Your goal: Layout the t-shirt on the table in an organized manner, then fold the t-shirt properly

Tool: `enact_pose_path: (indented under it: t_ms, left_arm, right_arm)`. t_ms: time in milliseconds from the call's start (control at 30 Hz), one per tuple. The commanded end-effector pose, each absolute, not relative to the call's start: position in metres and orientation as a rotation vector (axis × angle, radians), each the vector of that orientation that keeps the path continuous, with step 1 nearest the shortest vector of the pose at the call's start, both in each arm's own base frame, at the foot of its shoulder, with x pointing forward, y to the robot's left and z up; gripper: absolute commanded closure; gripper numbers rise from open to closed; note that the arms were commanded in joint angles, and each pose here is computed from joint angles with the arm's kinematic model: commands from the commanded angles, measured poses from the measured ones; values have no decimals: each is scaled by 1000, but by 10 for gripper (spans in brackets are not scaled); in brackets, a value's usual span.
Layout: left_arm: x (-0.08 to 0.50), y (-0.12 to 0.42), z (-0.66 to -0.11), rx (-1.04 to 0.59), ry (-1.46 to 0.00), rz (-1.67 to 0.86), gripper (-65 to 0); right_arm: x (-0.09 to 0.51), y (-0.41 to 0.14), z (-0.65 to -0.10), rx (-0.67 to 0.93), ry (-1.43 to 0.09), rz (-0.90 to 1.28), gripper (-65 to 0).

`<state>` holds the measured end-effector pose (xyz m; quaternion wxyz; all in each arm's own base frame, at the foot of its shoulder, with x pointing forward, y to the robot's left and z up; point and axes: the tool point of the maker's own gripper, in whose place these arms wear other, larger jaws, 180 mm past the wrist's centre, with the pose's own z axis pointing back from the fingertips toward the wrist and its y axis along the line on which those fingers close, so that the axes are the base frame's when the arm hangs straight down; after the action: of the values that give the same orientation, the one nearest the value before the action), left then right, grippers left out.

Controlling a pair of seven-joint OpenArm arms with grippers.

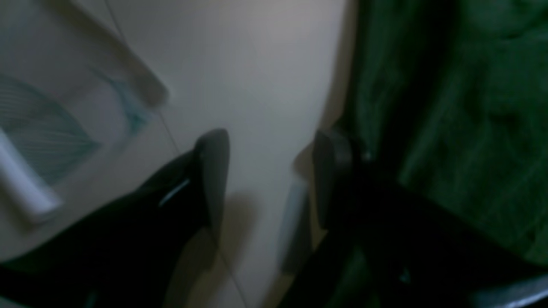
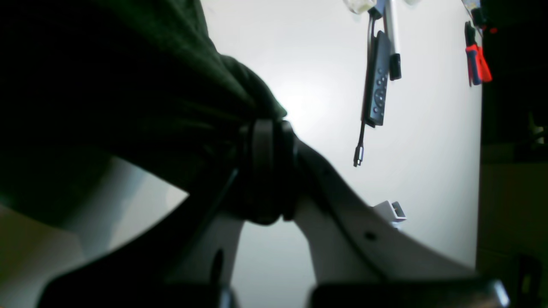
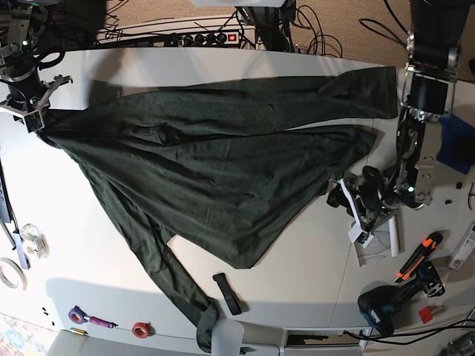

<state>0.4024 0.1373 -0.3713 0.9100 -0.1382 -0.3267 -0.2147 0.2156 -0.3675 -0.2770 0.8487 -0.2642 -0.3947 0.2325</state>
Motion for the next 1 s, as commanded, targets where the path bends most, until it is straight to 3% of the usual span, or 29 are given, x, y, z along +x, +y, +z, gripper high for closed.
enact_pose_path:
  t_ms: [0, 967]
  left_arm:
    - [419, 137, -353, -296, -730, -442, -304]
    - [388, 120, -385, -378, -646, -475, -304]
  right_arm:
    - [222, -370, -264, -589, -861, 503, 0]
    - [222, -370, -264, -589, -864, 504, 0]
